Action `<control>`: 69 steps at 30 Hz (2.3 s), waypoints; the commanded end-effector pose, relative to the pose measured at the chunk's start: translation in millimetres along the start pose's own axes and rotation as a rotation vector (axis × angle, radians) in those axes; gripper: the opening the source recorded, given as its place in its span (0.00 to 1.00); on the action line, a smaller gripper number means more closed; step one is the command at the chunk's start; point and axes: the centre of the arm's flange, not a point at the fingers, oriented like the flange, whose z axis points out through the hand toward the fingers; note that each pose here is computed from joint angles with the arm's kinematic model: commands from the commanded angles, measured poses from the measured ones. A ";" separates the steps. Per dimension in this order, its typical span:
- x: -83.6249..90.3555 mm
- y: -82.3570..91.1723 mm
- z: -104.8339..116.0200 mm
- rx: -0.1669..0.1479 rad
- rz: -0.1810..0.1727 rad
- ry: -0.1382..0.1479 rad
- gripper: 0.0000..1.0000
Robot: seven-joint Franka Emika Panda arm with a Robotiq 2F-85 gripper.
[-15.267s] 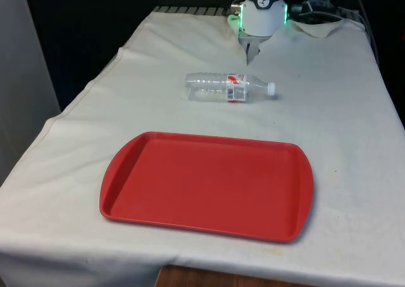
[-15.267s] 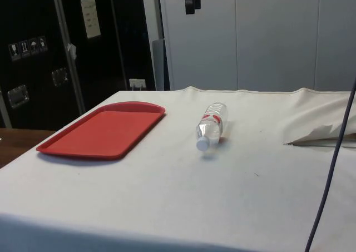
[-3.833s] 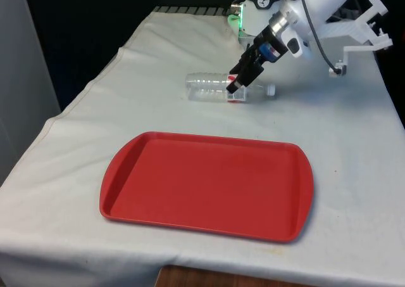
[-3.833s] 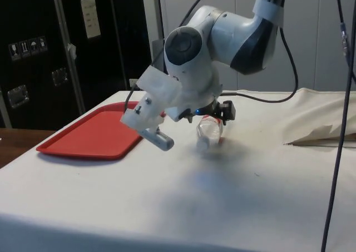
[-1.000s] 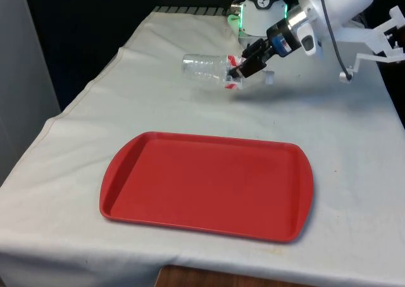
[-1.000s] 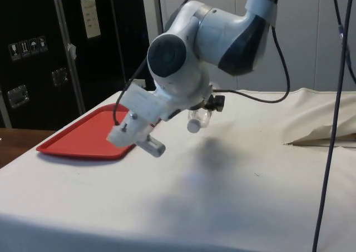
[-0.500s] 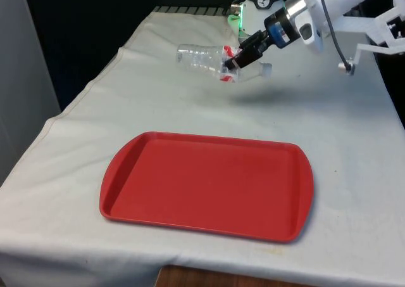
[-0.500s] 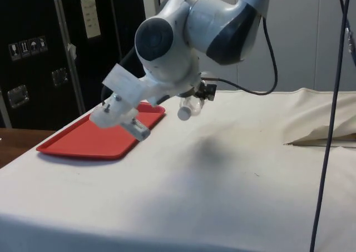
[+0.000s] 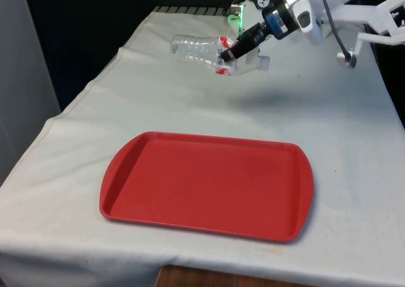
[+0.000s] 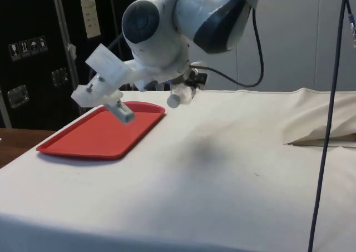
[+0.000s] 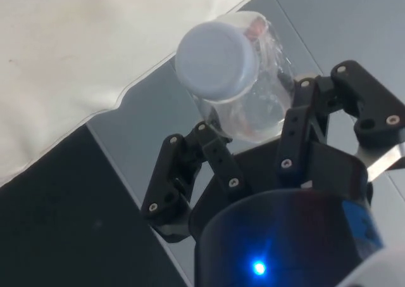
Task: Place the bottle upright on the tray.
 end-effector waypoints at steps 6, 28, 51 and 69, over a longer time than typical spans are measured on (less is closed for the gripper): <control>-10.8 13.1 -4.4 0.005 0.039 0.010 0.14; -22.5 50.0 -10.0 0.002 0.159 0.055 0.14; -16.0 92.9 -9.3 -0.022 0.284 0.160 0.14; -14.3 126.0 -3.6 -0.049 0.361 0.263 0.14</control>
